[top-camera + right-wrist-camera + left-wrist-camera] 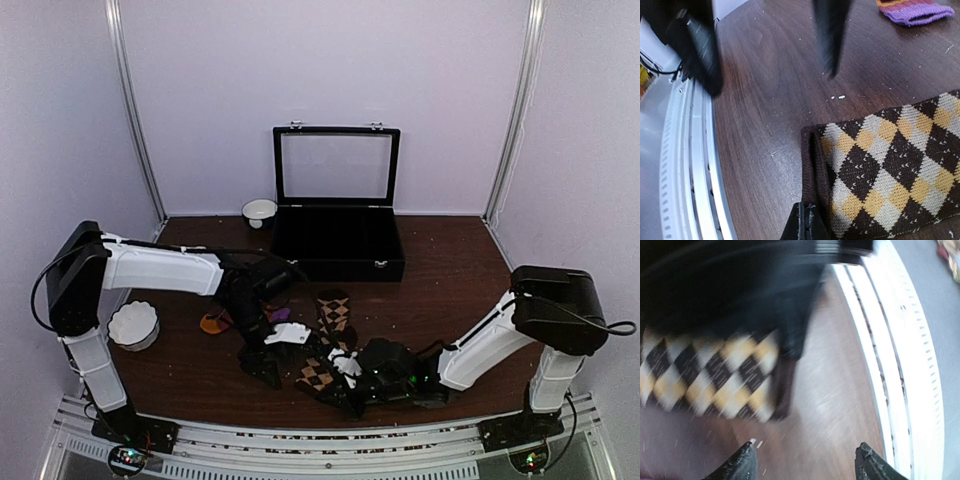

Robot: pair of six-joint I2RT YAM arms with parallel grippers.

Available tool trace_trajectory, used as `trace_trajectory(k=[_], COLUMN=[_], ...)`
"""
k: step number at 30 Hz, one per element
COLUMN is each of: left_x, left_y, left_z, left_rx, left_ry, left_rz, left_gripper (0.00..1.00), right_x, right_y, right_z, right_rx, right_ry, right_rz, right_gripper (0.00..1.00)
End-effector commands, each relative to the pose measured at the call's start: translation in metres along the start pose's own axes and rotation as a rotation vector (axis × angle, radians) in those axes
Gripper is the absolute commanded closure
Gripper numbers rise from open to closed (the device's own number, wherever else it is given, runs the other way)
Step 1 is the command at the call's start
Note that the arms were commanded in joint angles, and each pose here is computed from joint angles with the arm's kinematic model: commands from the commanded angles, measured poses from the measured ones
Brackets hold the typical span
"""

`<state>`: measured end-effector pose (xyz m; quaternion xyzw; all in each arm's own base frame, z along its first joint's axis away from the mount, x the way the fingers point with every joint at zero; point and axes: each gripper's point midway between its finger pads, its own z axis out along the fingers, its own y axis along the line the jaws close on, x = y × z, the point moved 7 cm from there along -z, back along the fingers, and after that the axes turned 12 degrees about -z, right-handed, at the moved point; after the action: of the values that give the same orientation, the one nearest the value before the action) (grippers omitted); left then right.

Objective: Roll the socks
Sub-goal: Roll the sock at the center of the board.

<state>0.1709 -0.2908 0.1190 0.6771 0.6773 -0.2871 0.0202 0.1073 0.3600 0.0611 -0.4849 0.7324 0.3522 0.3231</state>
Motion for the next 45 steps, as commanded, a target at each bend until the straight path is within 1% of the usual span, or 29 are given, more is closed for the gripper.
trace_trajectory(k=[1,4,10,16,22,30,37,42,45], left_x=[-0.013,-0.019,-0.026,-0.020,-0.018,-0.012,-0.009,-0.011,-0.010], left_y=[-0.018,-0.023,-0.024,-0.016,-0.010,-0.009,-0.005,-0.002,0.000], left_z=[0.019,0.031,0.046,0.051,0.056,0.062,0.064,0.064,0.066], left_rx=[-0.053,-0.070,-0.112,-0.160,-0.193,-0.171,-0.220,-0.252,-0.247], left_ry=[0.012,0.033,0.080,0.122,0.129,0.153,0.147,0.127,0.138], left_rz=[0.224,0.285,0.362,0.369,0.363,0.361,0.369,0.365,0.352], left_gripper=[0.32,0.35,0.45,0.51,0.52,0.62,0.78,0.94,0.97], right_x=[0.052,0.051,0.050,0.050,0.047,0.044,0.039,0.033,0.028], right_y=[-0.007,-0.009,-0.017,-0.020,-0.020,-0.025,-0.029,-0.028,-0.026], right_z=[0.002,0.001,-0.004,-0.006,-0.006,-0.010,-0.012,-0.009,-0.010], right_rx=[-0.033,-0.041,-0.042,-0.047,-0.057,-0.046,-0.050,-0.068,-0.086], right_ry=[0.172,0.155,0.128,0.130,0.126,0.125,0.092,0.072,0.042], right_rz=[0.188,0.222,0.275,0.283,0.285,0.298,0.334,0.354,0.370], right_gripper=[1.00,1.00,1.00,1.00,1.00,1.00,1.00,1.00,1.00])
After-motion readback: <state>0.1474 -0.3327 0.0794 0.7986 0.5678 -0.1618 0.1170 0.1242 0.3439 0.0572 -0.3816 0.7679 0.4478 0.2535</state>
